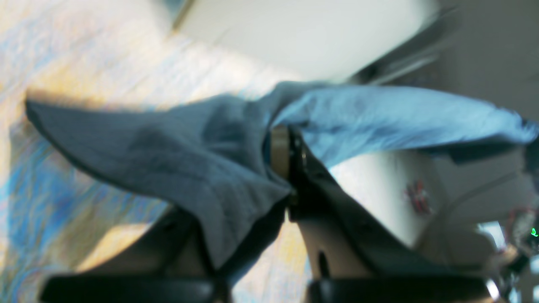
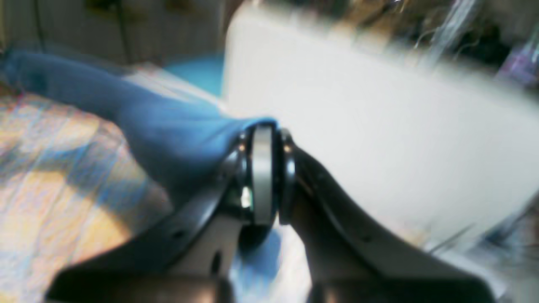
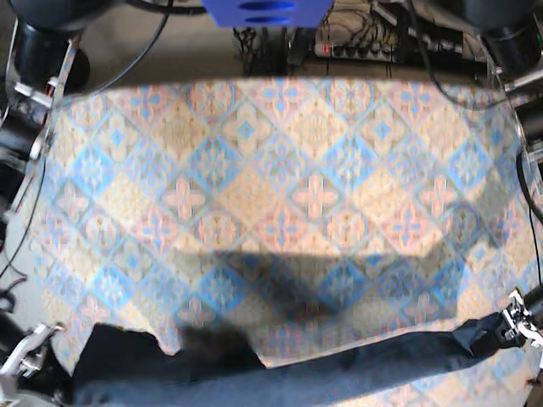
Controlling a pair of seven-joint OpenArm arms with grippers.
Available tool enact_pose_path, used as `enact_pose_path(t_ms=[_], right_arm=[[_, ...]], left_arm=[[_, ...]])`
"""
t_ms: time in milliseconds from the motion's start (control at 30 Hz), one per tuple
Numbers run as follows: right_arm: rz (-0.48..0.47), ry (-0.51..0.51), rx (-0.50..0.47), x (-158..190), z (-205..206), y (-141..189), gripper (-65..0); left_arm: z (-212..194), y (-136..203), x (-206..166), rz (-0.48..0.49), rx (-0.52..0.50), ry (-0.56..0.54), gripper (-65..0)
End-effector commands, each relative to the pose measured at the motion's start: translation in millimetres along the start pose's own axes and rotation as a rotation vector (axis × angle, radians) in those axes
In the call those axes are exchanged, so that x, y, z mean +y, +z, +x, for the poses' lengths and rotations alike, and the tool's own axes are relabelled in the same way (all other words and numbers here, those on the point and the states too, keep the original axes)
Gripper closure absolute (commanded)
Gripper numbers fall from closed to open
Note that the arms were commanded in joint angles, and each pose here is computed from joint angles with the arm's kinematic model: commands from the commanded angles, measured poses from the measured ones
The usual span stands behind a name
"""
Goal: Layout the t-shirt on the table in an organized manner, then fold the t-shirt properly
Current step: 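Lift the shirt high with both grippers and shake it out, then lay the shirt flat on the table with both grippers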
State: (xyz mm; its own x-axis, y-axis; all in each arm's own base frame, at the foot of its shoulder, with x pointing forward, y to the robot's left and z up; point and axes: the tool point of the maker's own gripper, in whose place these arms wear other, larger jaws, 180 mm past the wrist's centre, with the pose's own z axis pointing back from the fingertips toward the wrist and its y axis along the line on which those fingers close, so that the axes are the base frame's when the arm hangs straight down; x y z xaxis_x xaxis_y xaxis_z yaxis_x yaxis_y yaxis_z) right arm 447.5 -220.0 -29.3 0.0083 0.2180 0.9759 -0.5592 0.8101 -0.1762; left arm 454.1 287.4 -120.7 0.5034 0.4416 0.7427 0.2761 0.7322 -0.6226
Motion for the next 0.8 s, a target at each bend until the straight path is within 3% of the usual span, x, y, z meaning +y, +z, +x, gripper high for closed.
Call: enact_pose_path(t_ms=[0,167,400,667,767], right_arm=[[-0.003,0.045,-0.083,4,24,14,-0.7],[0.07,0.05,0.089,64,-59,28,-0.7],[0.163,-0.035,0.277,123,-143,55,-0.7],[0.214,-0.139,0.431,156,-203,82,-0.7],[0.18,-0.164,0.462,152,-213,97,-0.7]], left_arm=[[6,14,-7,-0.027,-0.044,-0.024,0.0],[-80,48,28,0.061,0.045,0.04,0.0],[-188,69,50,0.11,0.207,0.204,0.0],[-256,97,66,0.192,0.336,0.293,0.0],[-272,107,77,0.255,0.388,0.273,0.0]])
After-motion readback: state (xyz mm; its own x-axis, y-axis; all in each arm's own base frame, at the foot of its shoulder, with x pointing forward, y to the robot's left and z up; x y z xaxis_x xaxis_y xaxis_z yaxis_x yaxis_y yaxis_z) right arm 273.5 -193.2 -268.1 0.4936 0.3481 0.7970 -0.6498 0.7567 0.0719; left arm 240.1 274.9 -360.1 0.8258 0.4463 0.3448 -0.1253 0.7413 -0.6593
